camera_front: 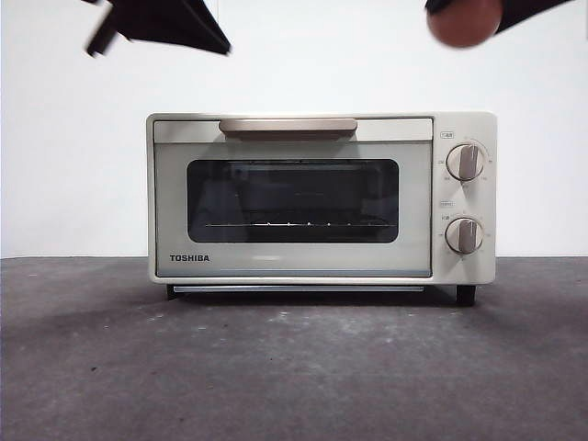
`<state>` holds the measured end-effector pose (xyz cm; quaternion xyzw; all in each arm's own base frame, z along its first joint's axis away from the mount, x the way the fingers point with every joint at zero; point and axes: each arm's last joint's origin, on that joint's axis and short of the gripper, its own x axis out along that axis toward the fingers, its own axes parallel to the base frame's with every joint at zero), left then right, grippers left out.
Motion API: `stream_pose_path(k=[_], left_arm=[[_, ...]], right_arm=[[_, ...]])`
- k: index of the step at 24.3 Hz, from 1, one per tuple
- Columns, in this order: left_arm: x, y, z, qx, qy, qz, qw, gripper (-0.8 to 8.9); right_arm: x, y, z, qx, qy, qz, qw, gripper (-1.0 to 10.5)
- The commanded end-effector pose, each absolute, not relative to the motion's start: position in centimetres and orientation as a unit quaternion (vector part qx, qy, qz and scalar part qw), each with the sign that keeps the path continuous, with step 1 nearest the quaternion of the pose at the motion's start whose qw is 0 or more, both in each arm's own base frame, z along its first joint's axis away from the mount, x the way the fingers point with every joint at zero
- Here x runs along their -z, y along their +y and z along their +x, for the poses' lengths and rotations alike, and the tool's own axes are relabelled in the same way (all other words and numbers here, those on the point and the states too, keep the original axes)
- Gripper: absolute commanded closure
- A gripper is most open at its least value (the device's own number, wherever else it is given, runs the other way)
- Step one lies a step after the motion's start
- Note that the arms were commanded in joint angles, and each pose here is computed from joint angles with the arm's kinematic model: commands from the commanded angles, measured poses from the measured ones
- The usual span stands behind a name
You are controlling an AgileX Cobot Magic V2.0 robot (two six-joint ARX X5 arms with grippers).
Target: Eggoven
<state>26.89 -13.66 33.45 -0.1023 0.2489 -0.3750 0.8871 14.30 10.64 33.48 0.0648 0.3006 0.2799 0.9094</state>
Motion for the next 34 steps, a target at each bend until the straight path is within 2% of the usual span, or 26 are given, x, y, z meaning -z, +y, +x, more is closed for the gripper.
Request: stream_pose_path(k=[1,6,16,26,34], left_arm=[[-33.6,-14.9,28.5,0.386,0.239,-0.079,0.887,8.08],[-32.7,-16.2,30.2,0.385,0.252,-0.068,0.885,8.08],[-30.9,-17.4,31.2,0.371,0.264,-0.041,0.889,8.08],[-30.4,-17.8,31.3,0.365,0.271,-0.024,0.89,8.08],[-29.5,-18.9,30.0,0.383,0.314,0.008,0.869,8.08]], right_arm=[[-34.1,10.5,13.9,-0.289,0.283,0.06,0.913,9.4],[-34.5,10.2,13.5,-0.292,0.271,0.06,0.915,9.4],[-34.5,10.2,13.5,-0.291,0.27,0.059,0.916,9.4],[-34.6,10.2,13.5,-0.292,0.266,0.06,0.917,9.4],[-34.7,10.2,13.6,-0.294,0.258,0.061,0.919,9.4]])
